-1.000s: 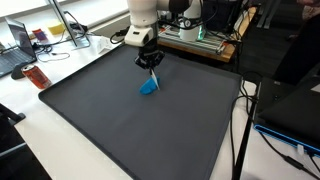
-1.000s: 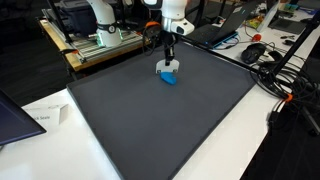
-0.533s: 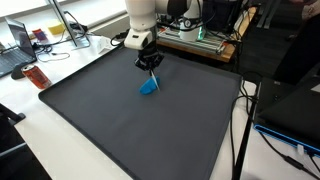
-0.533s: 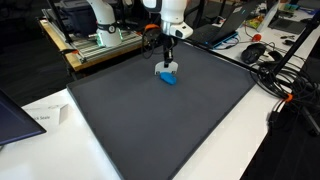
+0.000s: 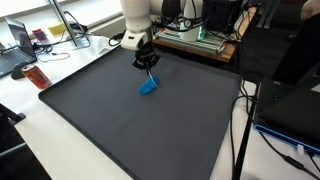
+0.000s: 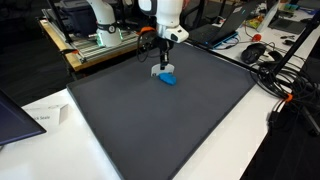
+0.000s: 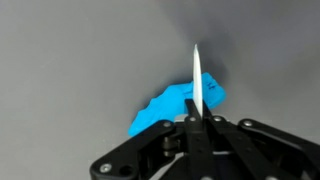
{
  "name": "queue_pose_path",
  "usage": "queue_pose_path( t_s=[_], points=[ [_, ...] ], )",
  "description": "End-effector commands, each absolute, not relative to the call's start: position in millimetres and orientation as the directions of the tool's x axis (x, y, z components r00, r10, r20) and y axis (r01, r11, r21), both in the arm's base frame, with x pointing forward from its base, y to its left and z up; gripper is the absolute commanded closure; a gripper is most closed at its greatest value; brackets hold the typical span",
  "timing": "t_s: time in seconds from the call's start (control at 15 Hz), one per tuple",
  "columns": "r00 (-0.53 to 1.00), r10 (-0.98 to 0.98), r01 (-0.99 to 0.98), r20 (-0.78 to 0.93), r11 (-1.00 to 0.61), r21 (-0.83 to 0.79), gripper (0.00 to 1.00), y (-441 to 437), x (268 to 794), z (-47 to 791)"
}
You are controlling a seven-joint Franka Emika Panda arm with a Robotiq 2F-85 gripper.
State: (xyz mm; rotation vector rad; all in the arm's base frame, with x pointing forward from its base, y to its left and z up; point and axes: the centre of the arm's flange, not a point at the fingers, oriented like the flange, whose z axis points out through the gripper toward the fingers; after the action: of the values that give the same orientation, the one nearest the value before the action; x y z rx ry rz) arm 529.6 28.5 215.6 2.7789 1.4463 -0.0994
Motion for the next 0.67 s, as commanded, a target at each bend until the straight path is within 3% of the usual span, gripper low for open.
queue_pose_path(
  t_s=[0.0,0.6],
  points=[
    [0.549,0.83,0.832,-0.096,-0.554,-0.035,0.99,-5.3,521.5,201.7],
    [0.51,0.851,0.855,-0.128,-0.518,-0.039,0.99,-59.1,510.1,214.6]
  ],
)
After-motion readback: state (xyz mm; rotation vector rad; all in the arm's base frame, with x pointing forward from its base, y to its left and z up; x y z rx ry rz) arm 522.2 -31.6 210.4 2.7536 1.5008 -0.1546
